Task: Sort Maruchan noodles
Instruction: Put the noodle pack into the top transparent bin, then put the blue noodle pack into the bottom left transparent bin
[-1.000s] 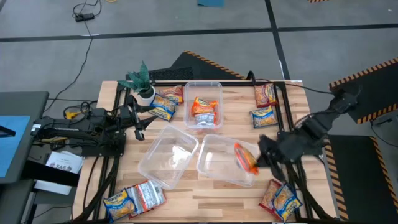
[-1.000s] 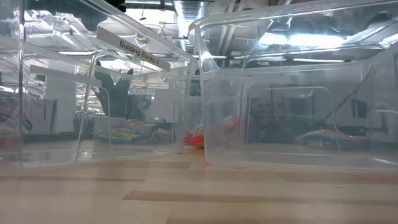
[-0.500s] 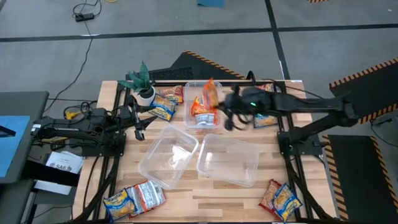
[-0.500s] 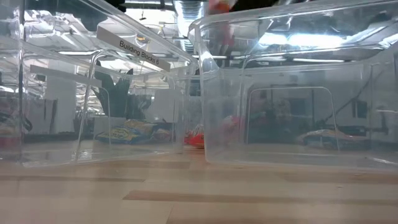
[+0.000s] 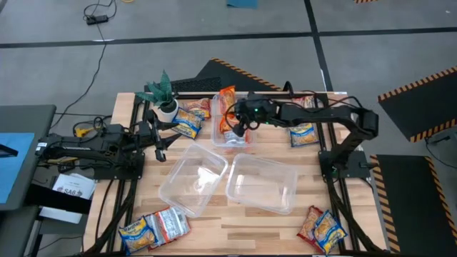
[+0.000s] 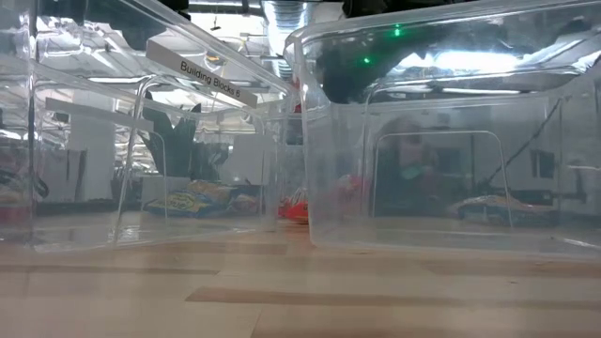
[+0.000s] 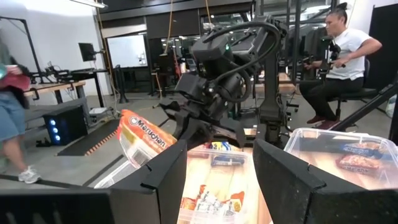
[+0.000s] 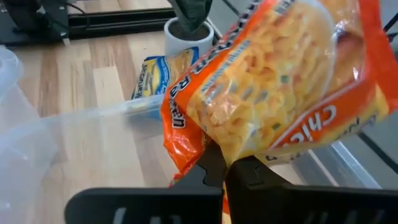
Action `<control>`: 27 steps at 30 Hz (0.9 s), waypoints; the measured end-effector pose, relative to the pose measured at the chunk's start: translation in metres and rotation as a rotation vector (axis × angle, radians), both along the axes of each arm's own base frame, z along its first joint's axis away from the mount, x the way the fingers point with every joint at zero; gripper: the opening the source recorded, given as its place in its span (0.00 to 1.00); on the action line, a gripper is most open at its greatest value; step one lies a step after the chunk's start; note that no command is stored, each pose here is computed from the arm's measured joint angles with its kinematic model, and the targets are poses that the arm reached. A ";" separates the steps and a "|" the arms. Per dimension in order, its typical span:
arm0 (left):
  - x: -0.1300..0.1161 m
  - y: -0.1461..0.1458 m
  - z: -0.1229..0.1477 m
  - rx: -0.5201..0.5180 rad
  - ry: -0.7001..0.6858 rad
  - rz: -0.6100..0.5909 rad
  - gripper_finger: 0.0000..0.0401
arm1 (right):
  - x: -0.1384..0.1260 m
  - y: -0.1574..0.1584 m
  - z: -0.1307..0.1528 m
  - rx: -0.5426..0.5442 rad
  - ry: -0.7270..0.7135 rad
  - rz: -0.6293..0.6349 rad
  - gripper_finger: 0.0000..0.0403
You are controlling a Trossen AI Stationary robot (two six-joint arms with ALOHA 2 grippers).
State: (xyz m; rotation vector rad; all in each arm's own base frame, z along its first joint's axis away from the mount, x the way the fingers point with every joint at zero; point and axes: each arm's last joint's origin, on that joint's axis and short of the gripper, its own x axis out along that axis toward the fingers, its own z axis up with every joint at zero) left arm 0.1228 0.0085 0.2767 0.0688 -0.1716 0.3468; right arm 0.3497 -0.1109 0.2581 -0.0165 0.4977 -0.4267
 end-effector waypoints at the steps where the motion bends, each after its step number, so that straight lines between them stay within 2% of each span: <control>1: 0.000 0.000 0.000 0.000 0.000 0.000 0.44 | 0.001 0.001 -0.001 0.001 -0.001 0.002 0.05; 11: 0.000 0.000 0.000 0.000 0.000 0.001 0.44 | 0.003 0.015 0.003 -0.007 -0.001 0.043 0.11; 16: 0.000 0.000 -0.001 -0.019 0.005 -0.002 0.44 | 0.000 0.009 0.002 -0.014 0.019 -0.009 0.15; 21: 0.000 0.000 -0.002 -0.008 0.014 0.001 0.44 | -0.003 0.002 0.000 -0.029 0.044 -0.064 0.30; 27: 0.000 0.000 -0.002 0.003 0.024 0.014 0.44 | -0.017 0.004 0.014 -0.031 0.069 -0.069 0.55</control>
